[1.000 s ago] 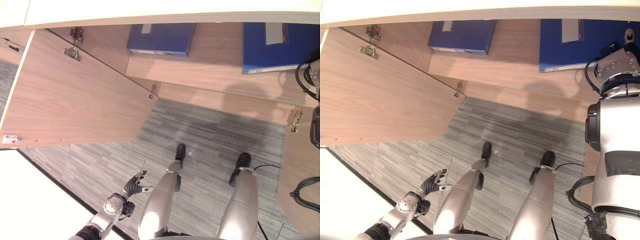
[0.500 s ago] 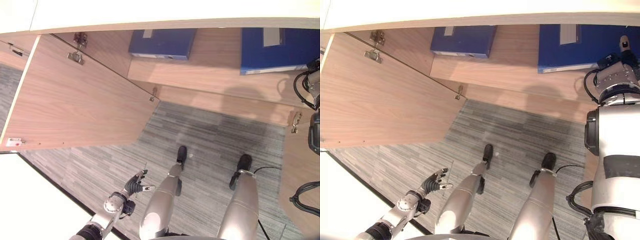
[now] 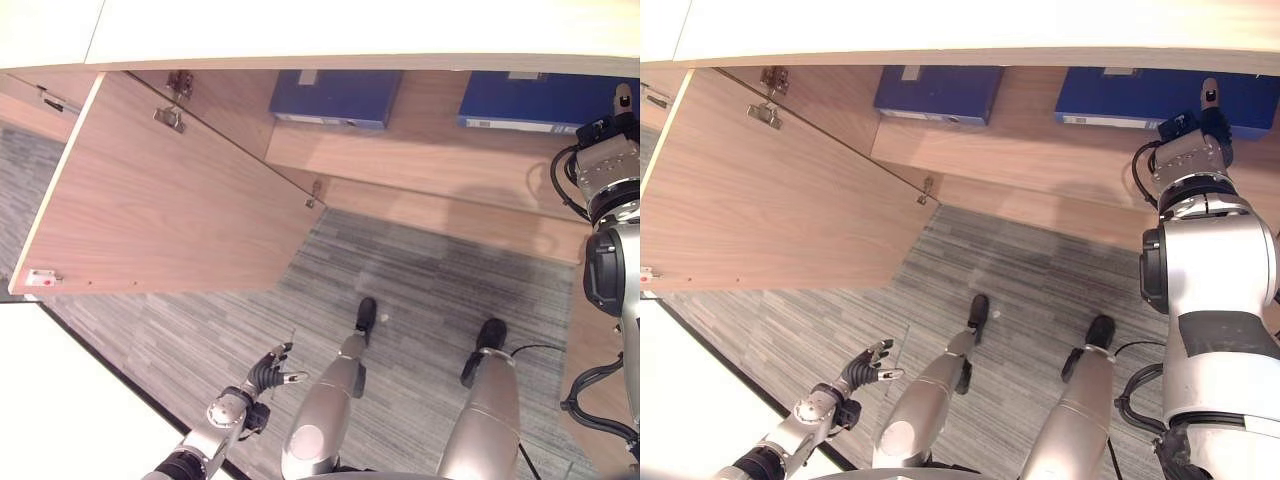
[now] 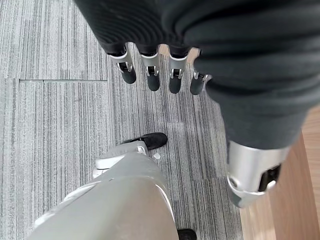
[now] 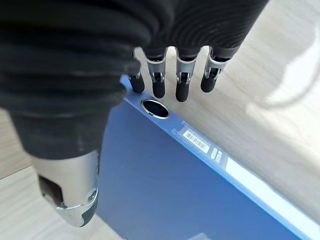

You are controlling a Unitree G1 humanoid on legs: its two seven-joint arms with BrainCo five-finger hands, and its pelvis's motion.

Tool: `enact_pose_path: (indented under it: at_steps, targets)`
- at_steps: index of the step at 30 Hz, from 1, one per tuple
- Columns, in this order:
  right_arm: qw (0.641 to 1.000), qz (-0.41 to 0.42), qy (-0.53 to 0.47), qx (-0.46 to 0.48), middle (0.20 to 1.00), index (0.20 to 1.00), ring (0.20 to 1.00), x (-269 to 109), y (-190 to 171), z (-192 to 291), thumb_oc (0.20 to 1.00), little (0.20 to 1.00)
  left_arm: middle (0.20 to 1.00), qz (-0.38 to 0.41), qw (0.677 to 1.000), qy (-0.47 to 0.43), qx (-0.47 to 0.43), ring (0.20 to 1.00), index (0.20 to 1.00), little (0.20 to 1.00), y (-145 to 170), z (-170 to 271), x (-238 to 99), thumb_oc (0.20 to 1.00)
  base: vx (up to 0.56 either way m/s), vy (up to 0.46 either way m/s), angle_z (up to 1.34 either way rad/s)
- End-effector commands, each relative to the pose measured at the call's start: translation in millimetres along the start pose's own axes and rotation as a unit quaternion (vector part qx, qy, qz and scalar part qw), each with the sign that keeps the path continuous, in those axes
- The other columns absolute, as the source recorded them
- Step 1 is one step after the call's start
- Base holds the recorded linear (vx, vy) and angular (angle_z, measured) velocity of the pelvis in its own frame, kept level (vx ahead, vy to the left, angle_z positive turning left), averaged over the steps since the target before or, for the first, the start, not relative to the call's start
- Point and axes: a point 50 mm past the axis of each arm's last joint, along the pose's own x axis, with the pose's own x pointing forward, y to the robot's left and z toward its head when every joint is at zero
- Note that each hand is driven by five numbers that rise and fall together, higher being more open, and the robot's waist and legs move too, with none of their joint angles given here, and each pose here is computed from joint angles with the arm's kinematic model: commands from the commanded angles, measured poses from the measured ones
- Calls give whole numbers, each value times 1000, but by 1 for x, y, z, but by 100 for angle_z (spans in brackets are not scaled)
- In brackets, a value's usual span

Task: Put the empty folder in the office cabinet

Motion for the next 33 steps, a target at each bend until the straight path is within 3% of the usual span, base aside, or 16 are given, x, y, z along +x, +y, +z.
enact_pose_path:
  at_steps: [1, 7, 13, 24, 28, 33]
  targets:
    - [975, 189, -113, 27, 1000, 1000, 1000, -36, 69, 63, 1000, 1000, 1000, 11, 1000, 1, 29, 1000, 1000, 1000, 21, 4, -2, 1000, 17, 30, 11]
    - [969, 161, -186, 12, 1000, 1000, 1000, -33, 44, 117, 1000, 1000, 1000, 0, 1000, -2, 23, 1000, 1000, 1000, 17, 3, -3, 1000, 33, 15, 24]
    - [974, 152, -169, 17, 1000, 1000, 1000, -24, 33, 106, 1000, 1000, 1000, -7, 1000, 1, 19, 1000, 1000, 1000, 13, 0, -4, 1000, -18, 14, 4]
    - [981, 153, -73, 89, 1000, 1000, 1000, 3, 0, 17, 1000, 1000, 1000, 29, 999, 18, -10, 1000, 1000, 1000, 30, -6, -6, 1000, -1, -22, -5]
    - [986, 132, -17, 101, 1000, 1000, 1000, 10, -22, -30, 1000, 1000, 1000, 48, 998, 35, -27, 1000, 1000, 1000, 36, -16, -11, 1000, 11, 4, -3]
    - [987, 104, 14, 118, 1000, 1000, 1000, 14, -43, -55, 1000, 1000, 1000, 57, 997, 46, -40, 1000, 1000, 1000, 39, -23, -16, 1000, 24, 10, -7]
